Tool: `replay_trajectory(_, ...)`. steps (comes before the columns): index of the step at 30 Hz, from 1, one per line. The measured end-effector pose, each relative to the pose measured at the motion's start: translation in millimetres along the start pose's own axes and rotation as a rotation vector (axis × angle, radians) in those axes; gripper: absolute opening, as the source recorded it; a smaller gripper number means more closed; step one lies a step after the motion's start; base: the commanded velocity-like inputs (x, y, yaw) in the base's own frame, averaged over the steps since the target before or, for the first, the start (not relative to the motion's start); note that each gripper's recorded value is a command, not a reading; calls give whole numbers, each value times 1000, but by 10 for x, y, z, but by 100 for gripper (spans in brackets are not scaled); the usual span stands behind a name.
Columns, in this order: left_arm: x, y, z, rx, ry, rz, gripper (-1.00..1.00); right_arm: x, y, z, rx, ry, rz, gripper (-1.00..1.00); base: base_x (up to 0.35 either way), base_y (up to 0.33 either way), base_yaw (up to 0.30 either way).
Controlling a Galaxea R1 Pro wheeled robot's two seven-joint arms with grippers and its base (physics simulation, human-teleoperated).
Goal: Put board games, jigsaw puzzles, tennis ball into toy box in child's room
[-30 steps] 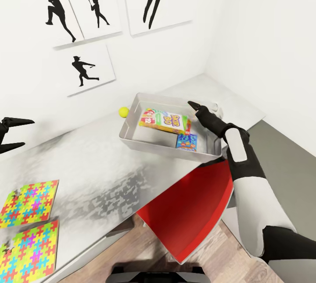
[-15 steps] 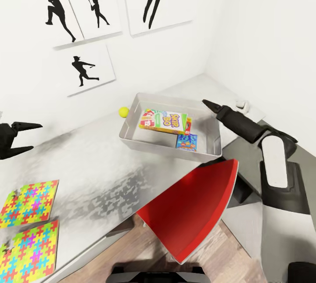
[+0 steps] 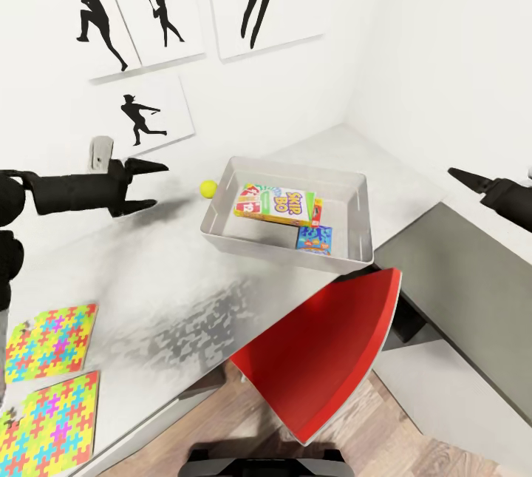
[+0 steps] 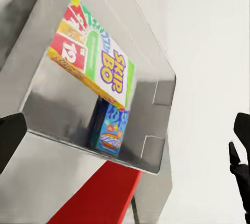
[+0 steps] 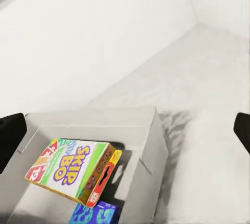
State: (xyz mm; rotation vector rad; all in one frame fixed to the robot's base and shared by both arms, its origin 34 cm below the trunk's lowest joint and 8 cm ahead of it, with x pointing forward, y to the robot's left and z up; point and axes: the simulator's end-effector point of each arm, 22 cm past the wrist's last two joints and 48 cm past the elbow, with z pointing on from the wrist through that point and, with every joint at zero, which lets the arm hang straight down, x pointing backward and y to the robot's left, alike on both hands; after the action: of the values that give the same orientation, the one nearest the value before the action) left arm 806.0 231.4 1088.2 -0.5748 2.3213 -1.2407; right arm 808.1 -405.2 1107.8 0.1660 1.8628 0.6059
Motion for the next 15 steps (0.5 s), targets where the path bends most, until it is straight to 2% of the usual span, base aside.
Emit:
replay_trajectory(2,227,-267,300,4,61,27,100,14,-150,-111,35,-1,9,100,0,0,0)
replay_trajectory(3,473,-528,591,-41,119,68,100,147,-484,-387,115,25,51,100,0,0,0)
replay_trajectory(4,957,-1097,970,46,199,76,100,371,-633,-576,151,116,103,100,0,0,-119)
replay_trajectory(5,1359,-1356,1238,48,239,118,100,506,-686,-647,167,158,111,100,0,0,-154)
replay_trajectory(7,1535,-1440,1349,22,244,150,100,631,-735,-713,183,185,117,100,0,0,-193)
replay_trajectory(8,1799,-1551,1457,2,270,178,100,746,-818,-813,210,217,113,100,0,0,-213)
replay_trajectory(12,2113,-1667,1525,-9,311,235,100,709,-899,-937,236,237,85,100,0,0,-217)
replay_trajectory(15,2244,-1729,1551,-15,321,215,100,617,-930,-993,248,238,61,100,0,0,-219)
